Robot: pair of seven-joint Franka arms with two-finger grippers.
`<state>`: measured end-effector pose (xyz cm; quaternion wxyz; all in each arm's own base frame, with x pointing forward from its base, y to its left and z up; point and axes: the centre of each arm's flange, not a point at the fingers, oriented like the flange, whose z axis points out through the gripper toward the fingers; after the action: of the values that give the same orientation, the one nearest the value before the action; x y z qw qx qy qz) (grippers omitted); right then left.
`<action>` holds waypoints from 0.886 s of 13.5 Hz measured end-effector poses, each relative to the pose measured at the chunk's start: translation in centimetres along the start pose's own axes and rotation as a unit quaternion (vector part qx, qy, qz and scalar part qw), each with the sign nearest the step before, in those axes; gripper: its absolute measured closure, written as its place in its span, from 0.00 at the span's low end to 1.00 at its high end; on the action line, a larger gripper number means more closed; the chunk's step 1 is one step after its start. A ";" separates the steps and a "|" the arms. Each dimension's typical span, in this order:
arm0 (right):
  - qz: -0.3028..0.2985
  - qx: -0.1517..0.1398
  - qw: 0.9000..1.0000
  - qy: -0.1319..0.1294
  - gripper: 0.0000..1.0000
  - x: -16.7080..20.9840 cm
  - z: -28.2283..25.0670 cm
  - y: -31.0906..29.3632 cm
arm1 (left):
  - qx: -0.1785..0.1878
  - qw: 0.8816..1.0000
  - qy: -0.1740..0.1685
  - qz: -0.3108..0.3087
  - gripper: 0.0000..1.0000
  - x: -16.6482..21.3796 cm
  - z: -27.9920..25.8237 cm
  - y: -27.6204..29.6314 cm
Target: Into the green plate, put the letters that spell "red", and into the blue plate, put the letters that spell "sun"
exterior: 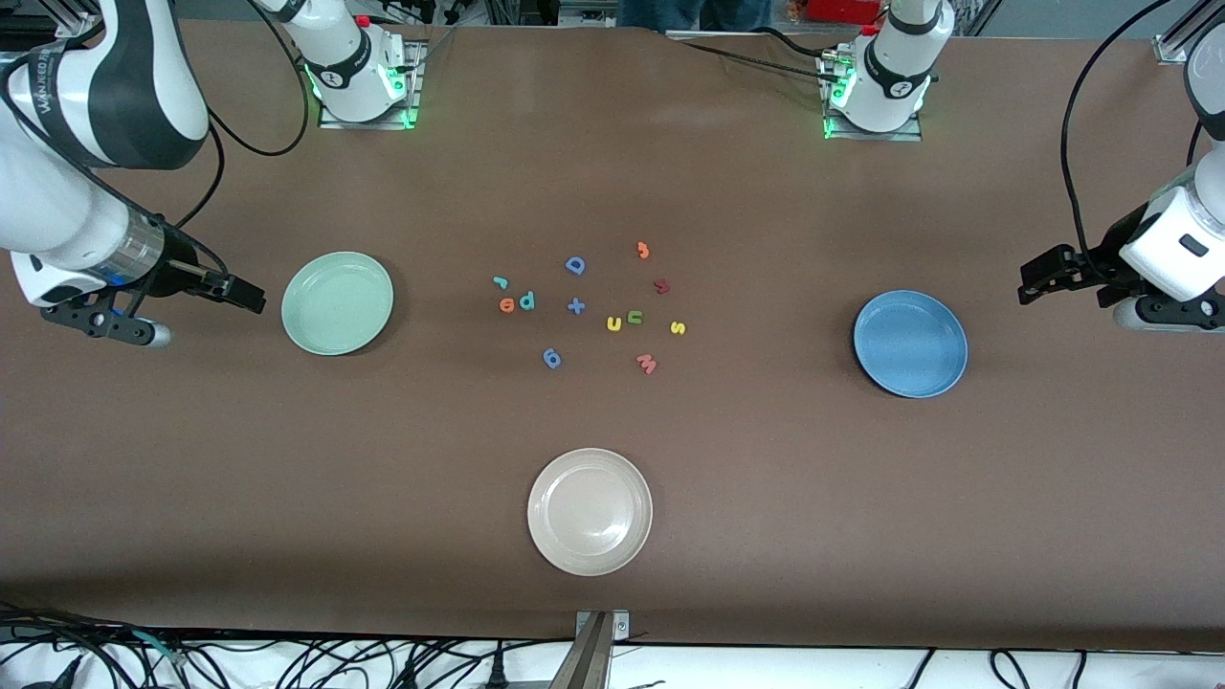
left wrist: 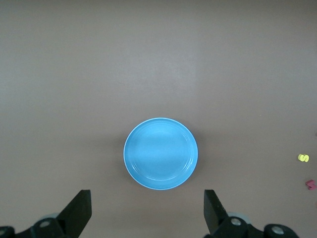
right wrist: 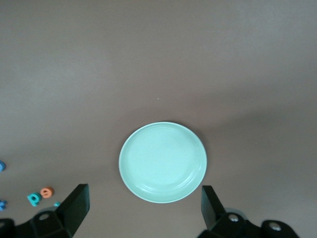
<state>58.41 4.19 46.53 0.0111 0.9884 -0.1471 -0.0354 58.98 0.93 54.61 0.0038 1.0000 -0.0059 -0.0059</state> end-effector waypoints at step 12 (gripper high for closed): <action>0.152 0.005 0.988 -0.013 0.01 -9.7 8.2 -22.1 | -0.025 0.999 -0.040 -0.015 0.00 1.9 5.8 8.3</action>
<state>54.98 28.05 38.31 0.0098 0.9542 -0.2954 -0.0456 60.68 -7.44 48.85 0.0285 0.9985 0.0086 -0.0459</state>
